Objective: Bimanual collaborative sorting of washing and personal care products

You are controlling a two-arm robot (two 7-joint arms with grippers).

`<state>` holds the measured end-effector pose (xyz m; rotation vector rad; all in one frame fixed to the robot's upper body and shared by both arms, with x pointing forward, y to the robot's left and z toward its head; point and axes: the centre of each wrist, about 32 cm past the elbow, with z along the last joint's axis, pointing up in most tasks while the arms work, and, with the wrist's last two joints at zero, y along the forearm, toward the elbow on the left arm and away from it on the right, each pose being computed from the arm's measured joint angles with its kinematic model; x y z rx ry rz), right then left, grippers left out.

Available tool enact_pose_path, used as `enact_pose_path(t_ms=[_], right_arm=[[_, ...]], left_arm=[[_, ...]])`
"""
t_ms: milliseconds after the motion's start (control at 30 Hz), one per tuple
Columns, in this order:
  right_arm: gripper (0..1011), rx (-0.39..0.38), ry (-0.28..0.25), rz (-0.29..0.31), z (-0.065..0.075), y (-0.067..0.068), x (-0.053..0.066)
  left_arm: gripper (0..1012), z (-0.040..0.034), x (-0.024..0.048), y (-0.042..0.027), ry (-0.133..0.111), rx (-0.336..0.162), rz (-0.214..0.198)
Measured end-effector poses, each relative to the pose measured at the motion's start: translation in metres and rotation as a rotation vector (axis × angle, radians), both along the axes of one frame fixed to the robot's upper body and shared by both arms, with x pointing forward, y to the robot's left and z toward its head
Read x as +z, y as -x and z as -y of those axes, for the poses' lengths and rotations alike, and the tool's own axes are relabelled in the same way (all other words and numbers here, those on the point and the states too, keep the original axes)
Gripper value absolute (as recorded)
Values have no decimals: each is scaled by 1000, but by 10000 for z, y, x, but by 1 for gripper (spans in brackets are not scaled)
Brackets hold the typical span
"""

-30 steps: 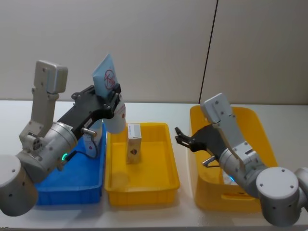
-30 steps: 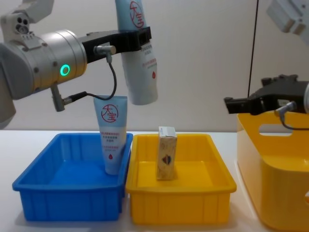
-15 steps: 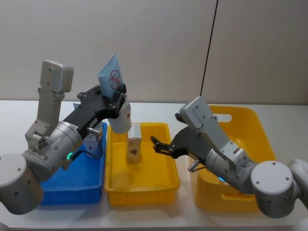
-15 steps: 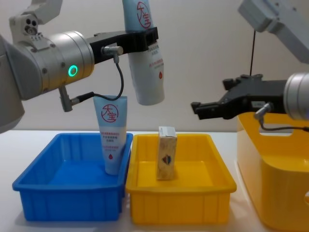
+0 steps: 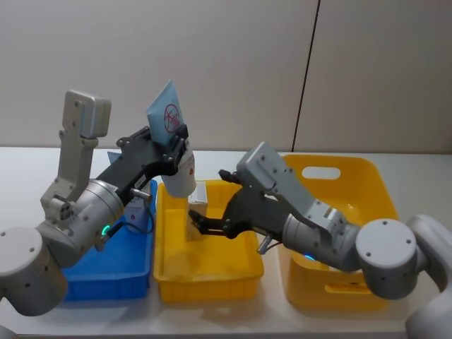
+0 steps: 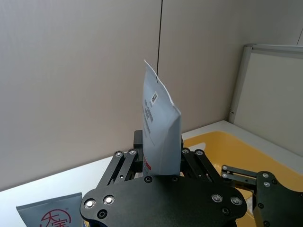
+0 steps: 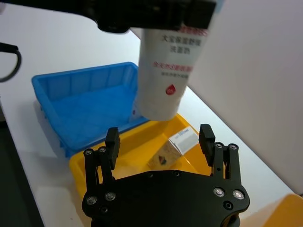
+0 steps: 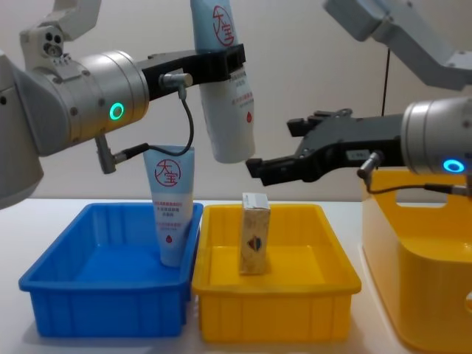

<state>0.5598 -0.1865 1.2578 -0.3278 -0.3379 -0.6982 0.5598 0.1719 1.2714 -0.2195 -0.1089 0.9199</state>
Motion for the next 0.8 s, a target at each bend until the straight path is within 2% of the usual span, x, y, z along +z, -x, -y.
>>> enact_pose_path(t_ms=[233,800], right_arm=[[1004,43,-2,7,-68,-78,24],[1003,78,-26,6,-207,-231,27]], left_arm=[[308,3,-19,8,1,0,-10],[308,-28,-53,44,1,7,-29]])
